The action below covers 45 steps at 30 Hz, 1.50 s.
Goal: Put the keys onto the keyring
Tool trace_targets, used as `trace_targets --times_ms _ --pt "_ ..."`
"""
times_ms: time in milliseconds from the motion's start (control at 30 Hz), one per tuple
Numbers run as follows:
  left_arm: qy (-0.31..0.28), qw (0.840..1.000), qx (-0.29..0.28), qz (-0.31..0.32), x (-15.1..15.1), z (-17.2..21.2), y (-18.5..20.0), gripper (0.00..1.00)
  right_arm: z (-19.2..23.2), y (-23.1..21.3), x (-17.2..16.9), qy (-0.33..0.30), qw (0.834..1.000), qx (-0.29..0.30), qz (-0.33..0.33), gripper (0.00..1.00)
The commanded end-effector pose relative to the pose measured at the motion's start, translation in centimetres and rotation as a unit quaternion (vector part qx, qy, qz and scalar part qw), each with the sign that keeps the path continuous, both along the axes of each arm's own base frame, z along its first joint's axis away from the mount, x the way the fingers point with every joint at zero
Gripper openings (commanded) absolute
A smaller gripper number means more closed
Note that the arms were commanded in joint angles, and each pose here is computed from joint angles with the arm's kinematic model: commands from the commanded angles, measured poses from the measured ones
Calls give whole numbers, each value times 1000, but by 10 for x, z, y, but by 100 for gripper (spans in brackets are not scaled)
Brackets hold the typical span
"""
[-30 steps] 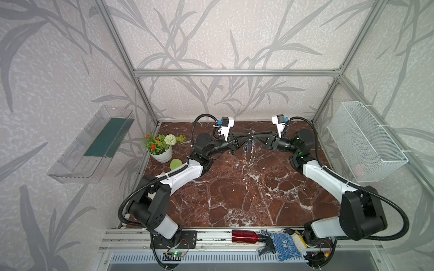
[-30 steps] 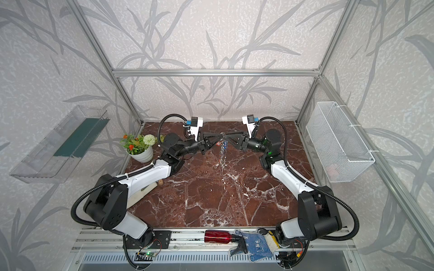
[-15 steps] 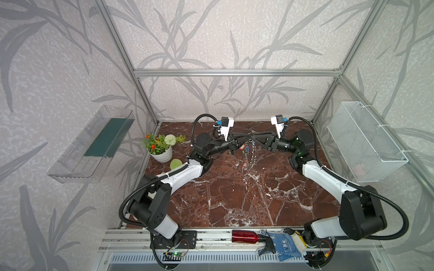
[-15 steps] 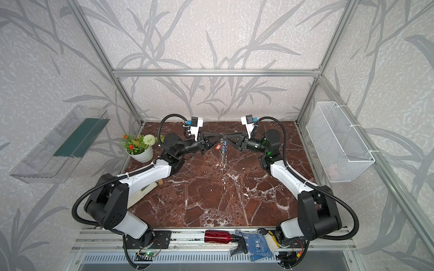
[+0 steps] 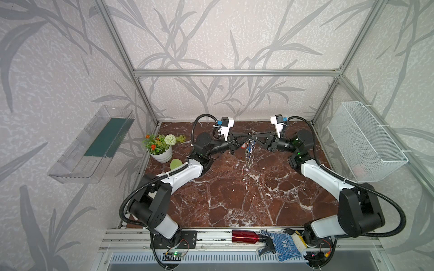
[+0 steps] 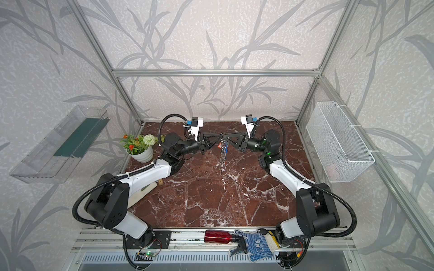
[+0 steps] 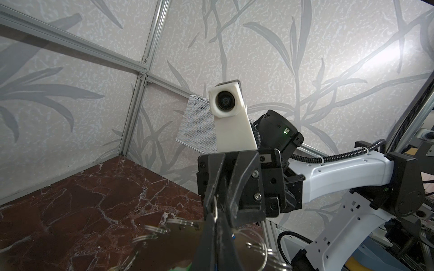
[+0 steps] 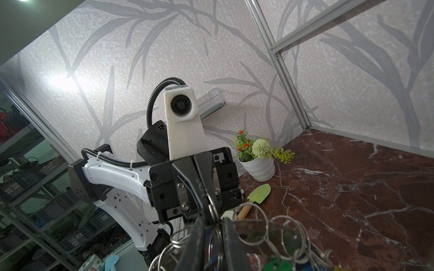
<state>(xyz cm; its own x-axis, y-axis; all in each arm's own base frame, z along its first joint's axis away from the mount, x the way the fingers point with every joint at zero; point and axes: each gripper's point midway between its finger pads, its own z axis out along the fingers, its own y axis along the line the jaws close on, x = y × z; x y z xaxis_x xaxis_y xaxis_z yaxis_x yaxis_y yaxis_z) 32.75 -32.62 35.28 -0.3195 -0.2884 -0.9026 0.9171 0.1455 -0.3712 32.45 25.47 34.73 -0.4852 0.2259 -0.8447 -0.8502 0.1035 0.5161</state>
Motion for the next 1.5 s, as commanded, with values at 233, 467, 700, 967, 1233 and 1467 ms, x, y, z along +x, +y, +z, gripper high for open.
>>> trace_targets --times_ms 233,467,700,967,1233,1467 --pt "-42 999 -21 -1 -7 26 4 0 15 5 -6 -24 1000 6 16 0" --pt "-33 999 -12 -6 -10 25 8 1 15 4 -6 -24 1000 4 11 0" --pt "-28 999 21 -9 -19 21 20 12 18 3 -6 -38 999 -5 1 0" --pt "-27 998 57 -12 -24 22 35 25 22 2 -10 -57 998 -16 -3 0" --pt "-64 975 205 -48 -43 1 53 45 23 6 -24 -85 995 -35 40 0" --pt "-87 954 278 -69 -44 -3 54 47 22 13 -33 -99 992 -47 67 0"
